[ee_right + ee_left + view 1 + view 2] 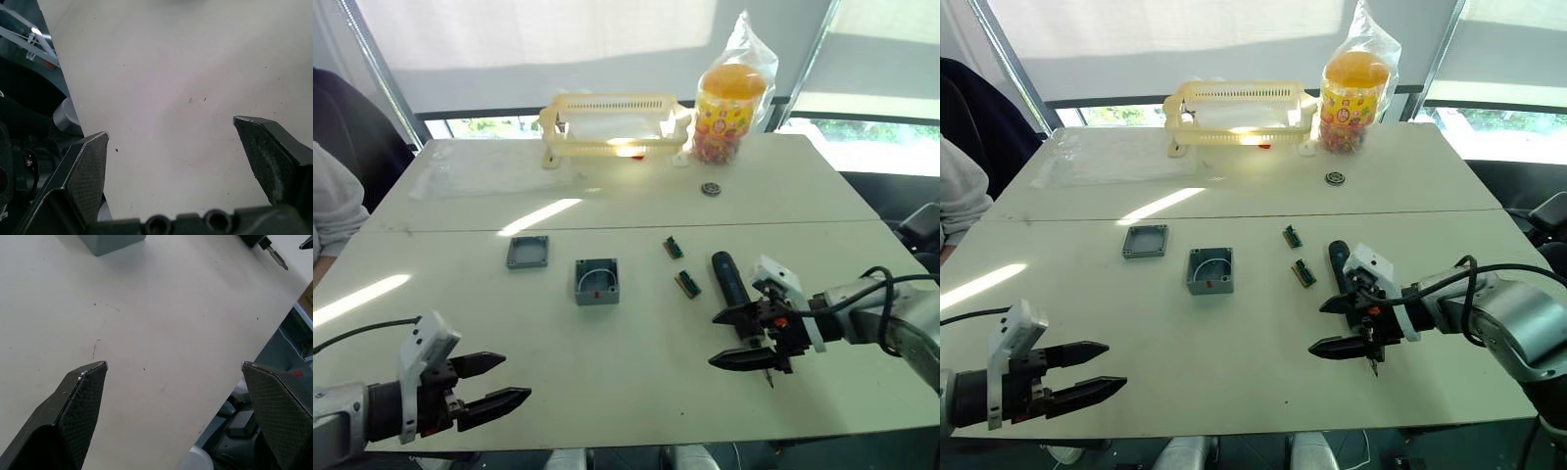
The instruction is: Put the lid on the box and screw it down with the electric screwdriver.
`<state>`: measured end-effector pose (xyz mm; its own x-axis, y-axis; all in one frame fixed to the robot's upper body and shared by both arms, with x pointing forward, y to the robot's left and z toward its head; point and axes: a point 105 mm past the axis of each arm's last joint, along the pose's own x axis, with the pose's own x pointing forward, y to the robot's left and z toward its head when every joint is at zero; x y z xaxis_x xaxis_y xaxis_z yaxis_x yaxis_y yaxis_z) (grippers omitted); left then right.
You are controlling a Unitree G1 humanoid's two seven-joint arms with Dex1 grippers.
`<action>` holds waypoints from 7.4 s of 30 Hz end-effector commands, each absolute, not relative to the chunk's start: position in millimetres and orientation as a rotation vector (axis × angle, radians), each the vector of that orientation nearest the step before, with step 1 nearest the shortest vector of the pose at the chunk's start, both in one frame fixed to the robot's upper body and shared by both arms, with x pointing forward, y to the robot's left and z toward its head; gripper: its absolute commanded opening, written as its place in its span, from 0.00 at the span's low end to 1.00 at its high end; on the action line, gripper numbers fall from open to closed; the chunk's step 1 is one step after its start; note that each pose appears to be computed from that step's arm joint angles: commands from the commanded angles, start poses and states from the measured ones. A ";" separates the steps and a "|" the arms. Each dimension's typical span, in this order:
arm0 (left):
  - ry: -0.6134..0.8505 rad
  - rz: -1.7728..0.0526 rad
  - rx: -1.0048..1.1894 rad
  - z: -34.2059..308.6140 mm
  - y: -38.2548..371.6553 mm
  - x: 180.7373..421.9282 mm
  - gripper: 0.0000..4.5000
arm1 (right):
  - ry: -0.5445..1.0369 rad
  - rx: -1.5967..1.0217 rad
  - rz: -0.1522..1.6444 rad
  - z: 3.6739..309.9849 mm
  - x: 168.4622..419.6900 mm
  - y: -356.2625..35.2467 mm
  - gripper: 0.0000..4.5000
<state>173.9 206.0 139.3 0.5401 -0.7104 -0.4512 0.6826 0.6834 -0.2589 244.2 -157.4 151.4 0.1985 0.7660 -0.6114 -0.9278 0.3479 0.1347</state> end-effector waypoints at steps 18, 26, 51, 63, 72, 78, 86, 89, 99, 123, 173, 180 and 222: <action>0.540 -0.870 -0.082 153.2 205.7 168.5 1.00 | 0.718 -0.244 1.315 157.6 217.8 -156.2 0.99; 0.606 -0.851 0.026 144.5 212.5 169.3 1.00 | 0.824 -0.240 1.291 149.4 192.0 -168.9 0.99; 0.511 -1.393 0.779 190.3 107.3 303.9 1.00 | 0.528 -0.275 1.051 199.8 204.8 -137.9 0.99; 0.602 -1.422 0.826 148.9 102.2 322.2 1.00 | 0.448 -0.166 0.957 196.0 204.7 -119.3 0.99; 0.625 -1.396 0.841 134.0 98.7 332.4 0.12 | 0.417 -0.157 0.917 199.6 215.4 -115.0 1.00; 0.595 -1.435 0.877 135.4 95.8 331.5 0.01 | 0.408 -0.164 0.901 203.0 217.1 -115.8 1.00; 0.376 -1.740 1.111 152.7 84.6 312.9 0.01 | 0.377 -0.219 0.972 204.0 207.2 -115.5 1.00; 0.374 -1.814 1.158 150.5 82.6 307.7 0.01 | 0.388 -0.236 0.981 200.0 204.5 -117.4 1.00; 0.389 -1.942 1.220 139.7 77.8 305.9 0.01 | 0.394 -0.254 0.955 195.4 199.0 -115.7 1.00; 0.478 -0.692 0.402 261.3 203.1 381.0 0.72 | 0.271 -0.212 1.128 229.0 213.9 -116.7 1.00; 0.855 -0.027 -0.020 138.2 250.0 423.9 0.42 | 0.248 -0.234 1.140 205.3 238.8 -92.6 1.00; 0.867 -0.028 -0.019 137.7 248.2 423.1 0.01 | 0.245 -0.229 1.109 206.8 241.0 -95.0 1.00; -0.232 -0.738 -0.087 319.5 106.0 378.2 0.01 | 0.020 0.447 0.932 315.5 358.0 -54.0 1.00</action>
